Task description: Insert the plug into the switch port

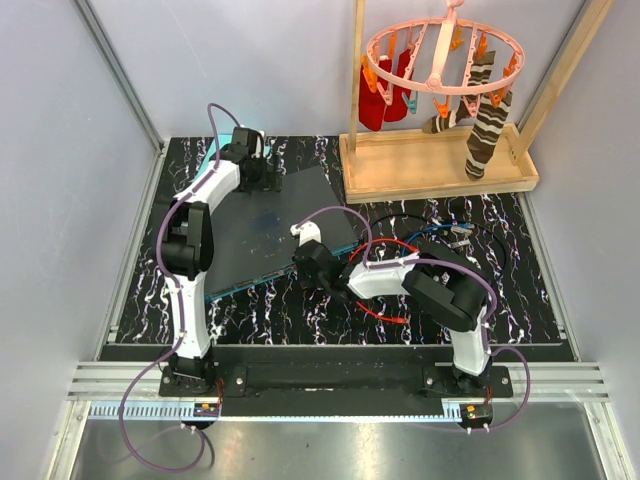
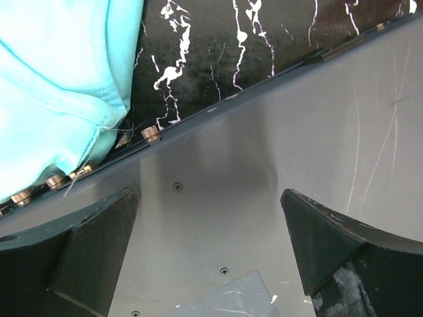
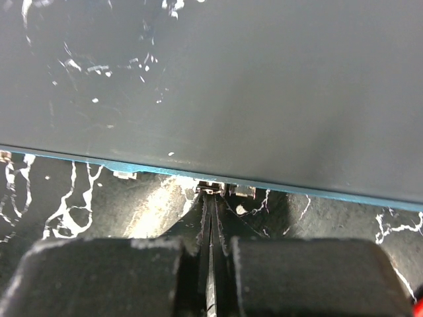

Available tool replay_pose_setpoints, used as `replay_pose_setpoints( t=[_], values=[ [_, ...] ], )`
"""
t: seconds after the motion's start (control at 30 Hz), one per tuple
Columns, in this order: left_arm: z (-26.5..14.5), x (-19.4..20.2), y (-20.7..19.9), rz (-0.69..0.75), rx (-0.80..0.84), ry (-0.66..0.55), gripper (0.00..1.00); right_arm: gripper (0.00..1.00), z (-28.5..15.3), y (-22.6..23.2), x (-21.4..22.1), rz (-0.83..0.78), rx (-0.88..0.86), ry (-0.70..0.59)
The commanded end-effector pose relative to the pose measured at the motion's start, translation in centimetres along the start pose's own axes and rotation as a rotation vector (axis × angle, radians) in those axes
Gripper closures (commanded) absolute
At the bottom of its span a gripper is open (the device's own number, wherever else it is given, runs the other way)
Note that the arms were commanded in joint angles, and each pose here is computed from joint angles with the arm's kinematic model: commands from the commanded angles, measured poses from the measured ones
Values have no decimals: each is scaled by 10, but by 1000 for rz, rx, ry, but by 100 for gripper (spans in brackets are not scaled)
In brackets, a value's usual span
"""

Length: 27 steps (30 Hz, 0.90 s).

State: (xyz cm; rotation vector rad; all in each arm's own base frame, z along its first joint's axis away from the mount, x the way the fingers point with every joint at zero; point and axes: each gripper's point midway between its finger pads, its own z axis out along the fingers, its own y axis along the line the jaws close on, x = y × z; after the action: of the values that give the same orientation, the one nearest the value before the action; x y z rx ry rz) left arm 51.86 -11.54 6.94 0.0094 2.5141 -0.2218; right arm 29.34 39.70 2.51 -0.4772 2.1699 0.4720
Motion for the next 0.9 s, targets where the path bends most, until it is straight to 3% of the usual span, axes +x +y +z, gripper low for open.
replay_pose_setpoints(
  t=[0.0, 0.17, 0.23, 0.47, 0.5, 0.73, 0.87],
  values=[
    [15, 73, -6, -6, 30, 251, 1, 100, 12, 3, -100, 47, -48, -281],
    [9, 64, -4, 5, 6, 223, 1, 97, -7, 3, -105, 41, -89, -263],
    [0, 53, -3, 8, -7, 189, 1, 93, -16, 1, -83, 44, -108, -179],
    [-52, 4, -8, -16, -11, 35, 1, 59, -89, -23, -65, 66, -71, -38],
    [-69, -6, -12, -42, 0, -5, 1, 50, -98, -38, -54, 91, -29, 19],
    [-148, -2, -54, -81, 123, -117, 1, 24, -157, -120, -48, 325, 142, 107],
    [-188, 34, -68, -26, 177, -140, 1, 19, -173, -186, -47, 502, 290, 95]
  ],
)
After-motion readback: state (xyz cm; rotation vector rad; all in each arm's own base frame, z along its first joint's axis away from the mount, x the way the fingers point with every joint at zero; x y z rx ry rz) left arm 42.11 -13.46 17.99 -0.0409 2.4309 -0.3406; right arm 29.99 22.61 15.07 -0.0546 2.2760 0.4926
